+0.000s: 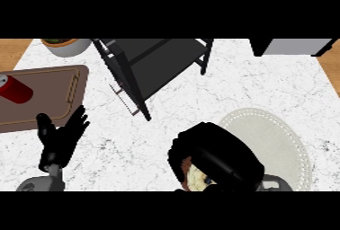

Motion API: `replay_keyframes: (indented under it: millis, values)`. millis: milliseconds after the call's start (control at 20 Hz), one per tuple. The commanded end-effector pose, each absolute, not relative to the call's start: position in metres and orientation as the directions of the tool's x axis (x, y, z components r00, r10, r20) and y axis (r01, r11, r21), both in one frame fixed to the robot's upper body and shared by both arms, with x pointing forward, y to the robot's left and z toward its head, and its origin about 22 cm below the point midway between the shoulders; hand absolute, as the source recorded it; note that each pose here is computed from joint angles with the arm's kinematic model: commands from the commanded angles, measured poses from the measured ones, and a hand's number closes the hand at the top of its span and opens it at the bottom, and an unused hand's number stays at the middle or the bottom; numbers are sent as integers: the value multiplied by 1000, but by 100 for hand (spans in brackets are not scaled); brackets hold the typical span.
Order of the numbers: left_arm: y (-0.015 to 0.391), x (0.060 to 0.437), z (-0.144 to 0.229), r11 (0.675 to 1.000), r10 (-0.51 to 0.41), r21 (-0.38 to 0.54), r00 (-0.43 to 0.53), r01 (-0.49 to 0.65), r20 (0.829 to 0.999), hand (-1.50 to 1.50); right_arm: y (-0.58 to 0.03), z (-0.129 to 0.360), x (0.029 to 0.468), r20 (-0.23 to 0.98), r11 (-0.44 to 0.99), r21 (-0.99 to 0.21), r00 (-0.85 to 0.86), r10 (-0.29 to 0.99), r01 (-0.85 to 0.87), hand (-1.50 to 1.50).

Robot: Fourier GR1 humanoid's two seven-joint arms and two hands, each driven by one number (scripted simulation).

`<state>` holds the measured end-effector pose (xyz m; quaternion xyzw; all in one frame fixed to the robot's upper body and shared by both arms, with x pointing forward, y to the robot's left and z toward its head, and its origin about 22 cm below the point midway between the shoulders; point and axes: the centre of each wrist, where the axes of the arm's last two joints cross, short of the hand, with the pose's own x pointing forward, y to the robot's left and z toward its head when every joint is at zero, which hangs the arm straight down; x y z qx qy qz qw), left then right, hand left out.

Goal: Pick the cupcake from the placemat and place it in the tiered shelf

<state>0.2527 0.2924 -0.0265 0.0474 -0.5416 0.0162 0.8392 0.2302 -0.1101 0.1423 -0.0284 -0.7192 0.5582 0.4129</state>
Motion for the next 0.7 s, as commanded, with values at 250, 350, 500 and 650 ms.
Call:
replay_keyframes:
  millis: [250, 350, 500, 650]
  values:
    - [291, 258, -23, 997, 3, 32, 441, -73, 898, 0, -110, 254, 236, 586, 556, -782, -638, 500, -283, 150]
    - [284, 240, -45, 996, -4, 42, 451, -73, 893, 0, -119, 279, 248, 585, 554, -785, -627, 515, -277, 150]
    - [300, 246, -25, 996, -12, 49, 438, -73, 899, 0, -97, 308, 256, 596, 581, -774, -596, 538, -251, 150]
    - [314, 239, -31, 996, -24, 62, 452, -70, 892, 0, -97, 335, 284, 635, 620, -742, -562, 531, -253, 150]
